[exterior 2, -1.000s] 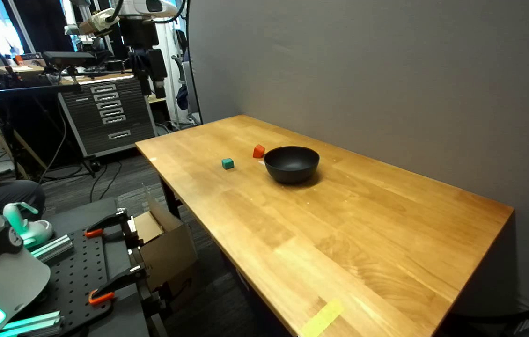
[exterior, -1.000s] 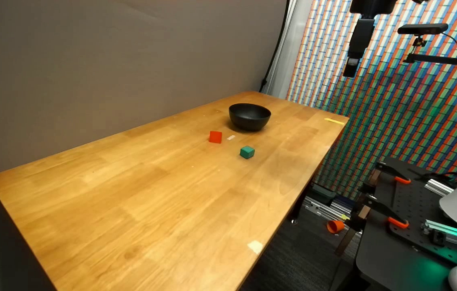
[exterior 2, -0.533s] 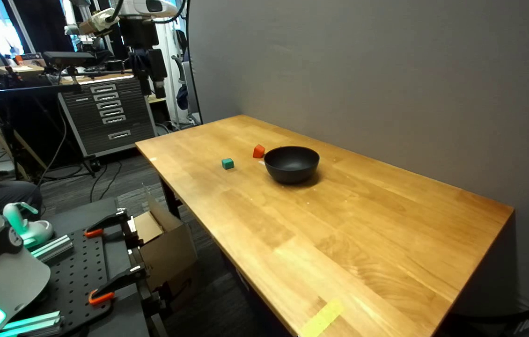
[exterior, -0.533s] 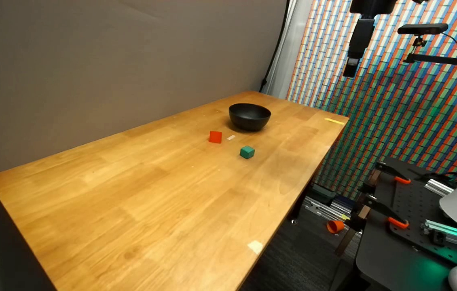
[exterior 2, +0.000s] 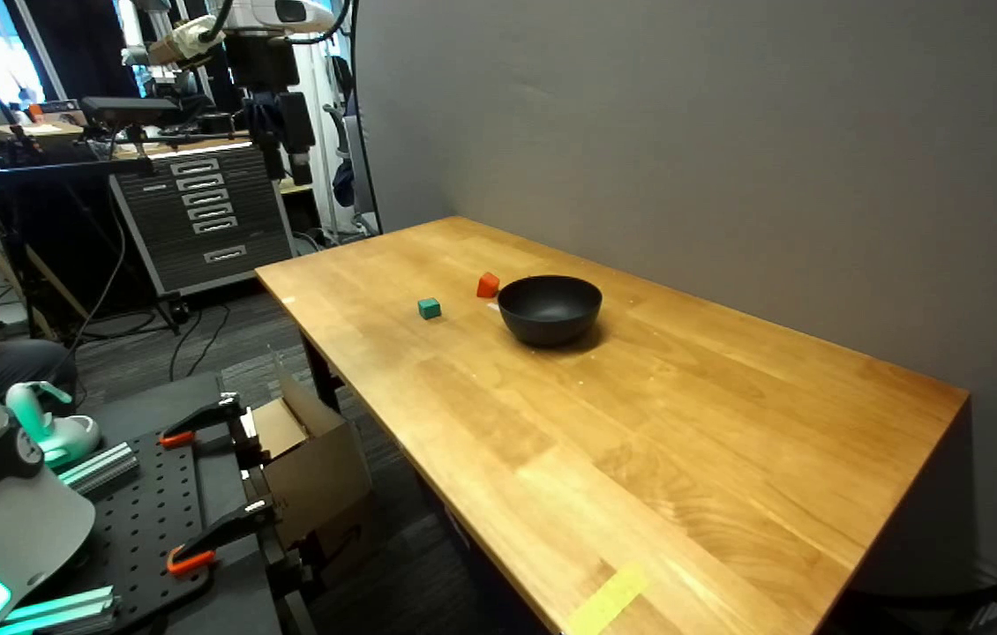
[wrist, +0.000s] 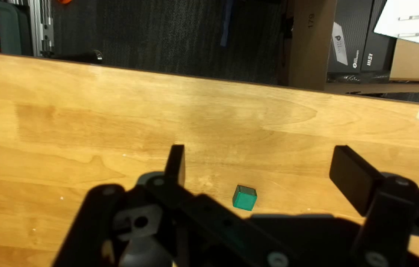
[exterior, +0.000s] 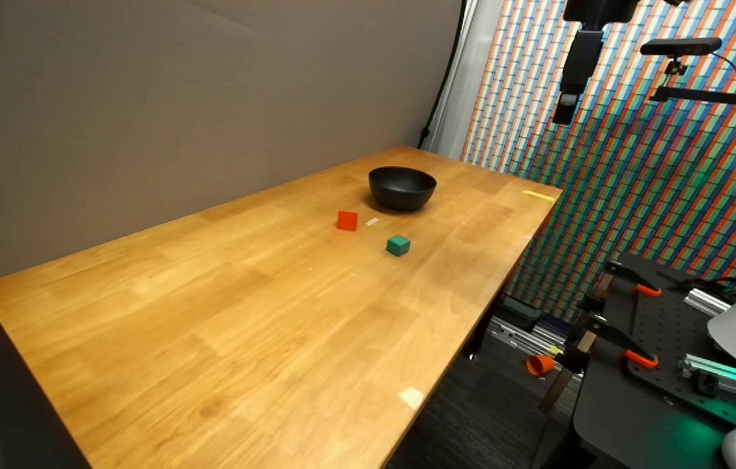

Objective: Get the yellow and green blocks from the table and put them in the black bowl

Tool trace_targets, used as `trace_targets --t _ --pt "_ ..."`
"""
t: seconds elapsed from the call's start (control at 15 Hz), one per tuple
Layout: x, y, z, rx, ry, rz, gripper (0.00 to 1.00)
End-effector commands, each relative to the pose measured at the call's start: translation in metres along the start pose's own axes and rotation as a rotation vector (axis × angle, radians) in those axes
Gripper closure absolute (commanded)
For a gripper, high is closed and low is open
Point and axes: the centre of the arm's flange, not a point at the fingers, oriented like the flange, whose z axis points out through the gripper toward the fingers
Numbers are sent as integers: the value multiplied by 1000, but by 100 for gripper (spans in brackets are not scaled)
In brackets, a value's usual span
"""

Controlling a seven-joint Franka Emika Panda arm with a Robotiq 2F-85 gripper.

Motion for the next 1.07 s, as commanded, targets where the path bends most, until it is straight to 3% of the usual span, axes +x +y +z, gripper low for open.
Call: trace_targets --t 0.0,0.6,1.0 --pt "0 0 0 0 0 0 0" --pt "3 0 2 -9 -9 -12 0" --pt "79 -19 25 -14 49 18 0"
